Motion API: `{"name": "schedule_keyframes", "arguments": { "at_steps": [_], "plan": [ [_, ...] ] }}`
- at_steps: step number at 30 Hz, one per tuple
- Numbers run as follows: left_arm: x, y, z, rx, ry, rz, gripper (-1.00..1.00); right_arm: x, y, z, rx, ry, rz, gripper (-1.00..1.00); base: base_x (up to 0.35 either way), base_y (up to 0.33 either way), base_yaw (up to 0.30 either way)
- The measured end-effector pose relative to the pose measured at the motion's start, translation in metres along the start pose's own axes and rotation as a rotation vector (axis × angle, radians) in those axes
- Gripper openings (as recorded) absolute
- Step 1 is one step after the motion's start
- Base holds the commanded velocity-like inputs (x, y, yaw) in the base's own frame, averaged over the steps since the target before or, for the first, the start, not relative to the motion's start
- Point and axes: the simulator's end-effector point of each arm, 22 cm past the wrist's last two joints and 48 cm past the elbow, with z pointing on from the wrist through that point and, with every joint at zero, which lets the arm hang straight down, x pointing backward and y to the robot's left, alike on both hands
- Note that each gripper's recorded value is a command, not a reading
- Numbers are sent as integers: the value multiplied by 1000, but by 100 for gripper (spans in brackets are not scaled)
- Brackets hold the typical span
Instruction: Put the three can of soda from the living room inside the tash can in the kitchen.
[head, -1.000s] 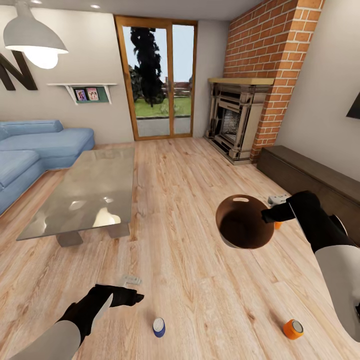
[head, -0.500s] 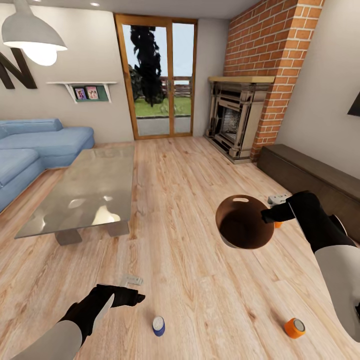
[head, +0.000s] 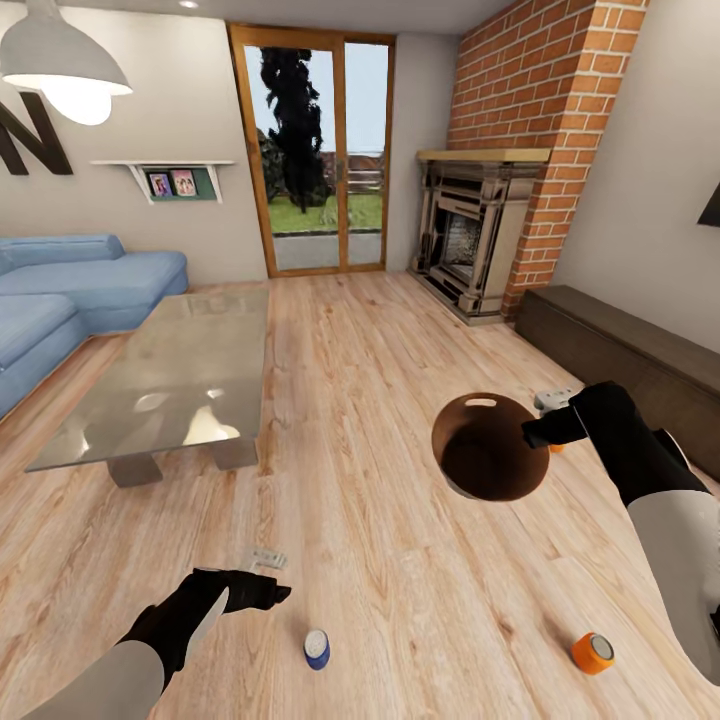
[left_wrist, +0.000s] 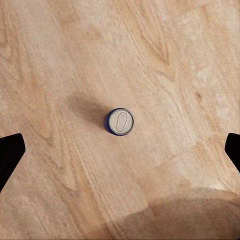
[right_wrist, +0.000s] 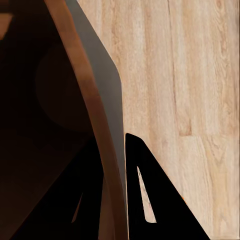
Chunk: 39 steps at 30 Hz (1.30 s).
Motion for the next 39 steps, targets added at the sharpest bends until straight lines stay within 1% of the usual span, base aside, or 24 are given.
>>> {"name": "schedule_keyframes", "arguments": {
  "at_steps": [2,6,12,17,19,32,36,39],
  "plan": [
    [2,1,3,0,0,0,100,3,-2,3,15,4,-10,-100,0,0,0],
    [5,2,9,0,-1,1,100,7,1,9,4,4,-5,-100,0,0,0],
    [12,2,19,0,1,1,100,14,1,18,14,5,-11,-100,0,0,0],
    [34,5,30,-1,37,-11,100,20,2,25,11,5,-10,-100,0,0,0],
    [47,7,35,-2,60,-18,100,22,2,28,14,6,-11,-100,0,0,0],
    [66,8,57,1,70,-20,100,38,6,48,12,6,-10,-100,0,0,0],
    [68,-1,65,15,72,-21,100,43,7,54,14,6,-11,-100,0,0,0],
    [69,-3,70,21,76,-22,100,47,8,58,13,5,-10,-100,0,0,0]
  ]
}}
